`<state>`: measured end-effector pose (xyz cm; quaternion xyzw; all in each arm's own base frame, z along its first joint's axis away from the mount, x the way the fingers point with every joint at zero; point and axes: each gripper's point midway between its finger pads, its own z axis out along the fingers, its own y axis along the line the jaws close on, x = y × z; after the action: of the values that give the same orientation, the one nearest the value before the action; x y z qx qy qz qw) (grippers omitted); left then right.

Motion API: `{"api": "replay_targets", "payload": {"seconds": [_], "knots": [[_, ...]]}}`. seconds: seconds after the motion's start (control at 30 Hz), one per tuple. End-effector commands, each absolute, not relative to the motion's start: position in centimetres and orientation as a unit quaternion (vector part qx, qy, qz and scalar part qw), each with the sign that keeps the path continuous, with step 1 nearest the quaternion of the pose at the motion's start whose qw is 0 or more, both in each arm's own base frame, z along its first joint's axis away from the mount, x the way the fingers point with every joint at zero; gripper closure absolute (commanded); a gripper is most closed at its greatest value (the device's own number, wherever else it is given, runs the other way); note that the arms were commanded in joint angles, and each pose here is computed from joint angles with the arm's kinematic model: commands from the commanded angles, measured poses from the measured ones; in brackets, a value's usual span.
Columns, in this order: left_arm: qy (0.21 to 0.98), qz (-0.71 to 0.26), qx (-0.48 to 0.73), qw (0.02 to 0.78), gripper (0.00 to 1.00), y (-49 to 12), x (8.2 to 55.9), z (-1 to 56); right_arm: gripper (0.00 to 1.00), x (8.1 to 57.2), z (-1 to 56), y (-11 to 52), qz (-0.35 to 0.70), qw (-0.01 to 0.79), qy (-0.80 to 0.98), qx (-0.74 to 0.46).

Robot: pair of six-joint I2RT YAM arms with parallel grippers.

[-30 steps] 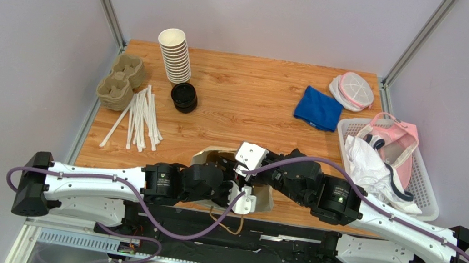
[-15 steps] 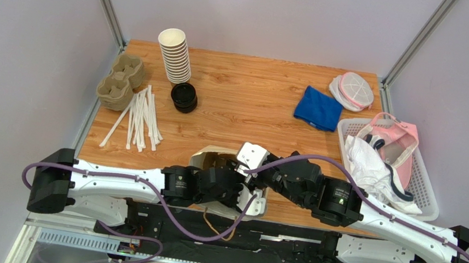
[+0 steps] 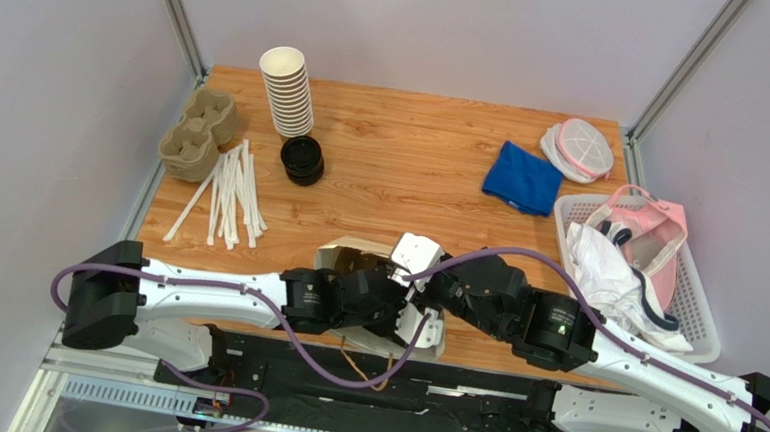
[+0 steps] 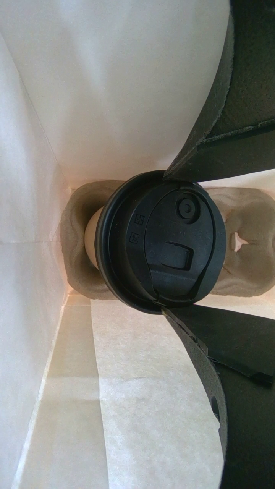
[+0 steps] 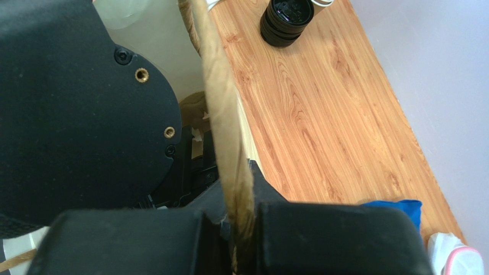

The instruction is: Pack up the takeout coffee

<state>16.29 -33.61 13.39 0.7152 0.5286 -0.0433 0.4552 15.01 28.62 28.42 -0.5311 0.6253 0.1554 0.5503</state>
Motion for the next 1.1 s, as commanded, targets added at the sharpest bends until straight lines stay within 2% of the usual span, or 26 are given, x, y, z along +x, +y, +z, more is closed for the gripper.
{"api": "replay_targets", "payload": {"seconds": [0.0, 0.6, 1.07], "knots": [[0.533, -0.062, 0.720, 0.440, 0.80, -34.3, 16.3, 13.4, 1.00, 14.3, 31.4, 29.2, 0.210, 0.563, 0.621, -0.504], [0.525, -0.121, 0.766, 0.352, 0.81, -35.3, 15.7, 10.9, 1.00, 15.4, 30.4, 28.9, 0.263, 0.503, 0.677, -0.470], [0.528, -0.118, 0.802, 0.254, 0.83, -35.9, 16.0, 6.7, 1.00, 16.9, 29.7, 27.9, 0.282, 0.476, 0.690, -0.467]]}}
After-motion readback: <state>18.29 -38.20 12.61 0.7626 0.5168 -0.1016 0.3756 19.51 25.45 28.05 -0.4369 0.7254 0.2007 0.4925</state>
